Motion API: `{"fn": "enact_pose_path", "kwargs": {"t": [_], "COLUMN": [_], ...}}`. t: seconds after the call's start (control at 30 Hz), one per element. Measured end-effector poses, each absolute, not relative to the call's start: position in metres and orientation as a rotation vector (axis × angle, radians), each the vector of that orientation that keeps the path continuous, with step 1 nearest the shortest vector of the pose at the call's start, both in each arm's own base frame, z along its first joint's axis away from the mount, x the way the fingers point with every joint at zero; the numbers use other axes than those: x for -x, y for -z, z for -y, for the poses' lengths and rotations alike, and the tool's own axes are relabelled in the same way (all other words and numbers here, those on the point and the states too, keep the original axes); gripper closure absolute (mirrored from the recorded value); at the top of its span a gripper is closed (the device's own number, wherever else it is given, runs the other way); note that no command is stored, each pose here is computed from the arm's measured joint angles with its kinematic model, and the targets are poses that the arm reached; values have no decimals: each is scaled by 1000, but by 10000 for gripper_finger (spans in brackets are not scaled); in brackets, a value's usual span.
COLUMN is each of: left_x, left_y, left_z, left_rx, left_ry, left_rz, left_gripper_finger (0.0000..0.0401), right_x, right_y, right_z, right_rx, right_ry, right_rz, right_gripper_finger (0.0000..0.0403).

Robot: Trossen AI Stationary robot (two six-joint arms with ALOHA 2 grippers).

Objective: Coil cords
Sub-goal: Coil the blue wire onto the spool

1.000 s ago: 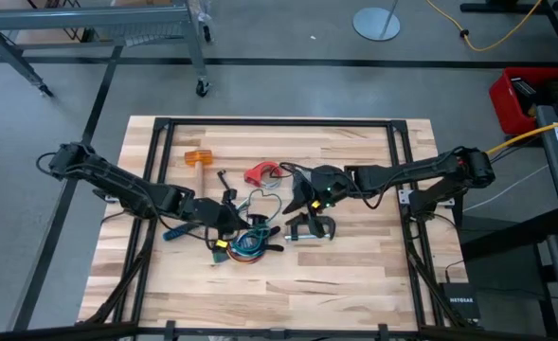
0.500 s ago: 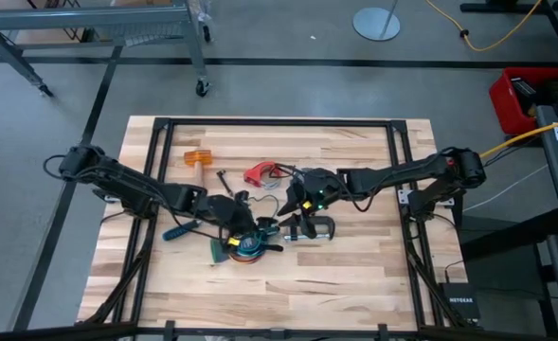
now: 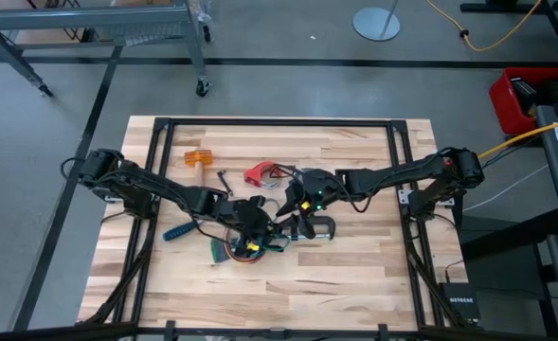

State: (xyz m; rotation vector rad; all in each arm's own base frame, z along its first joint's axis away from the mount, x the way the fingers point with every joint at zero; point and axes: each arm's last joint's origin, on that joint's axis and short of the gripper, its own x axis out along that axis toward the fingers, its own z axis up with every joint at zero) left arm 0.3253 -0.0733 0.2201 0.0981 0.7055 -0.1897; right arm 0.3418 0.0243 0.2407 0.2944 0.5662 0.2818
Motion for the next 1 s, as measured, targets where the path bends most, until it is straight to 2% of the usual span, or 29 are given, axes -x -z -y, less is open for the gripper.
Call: {"fn": "enact_pose_path", "kwargs": {"t": [0.63,1.0], "left_x": [-329,-331], "left_y": [-228,-230], "left_z": [74,75], "left_rx": [-121,-142], "left_ry": [200,211], "left_rz": [-662,-634], "left_gripper_finger": [401,401], "right_x": [-339,-346], "right_y": [-231,-212], "right_z": [-24,-26], "right_rx": [-335,-360], "right_ry": [-260,-299], "right_rz": [-662,-723], "right_gripper_finger": [240,240]}}
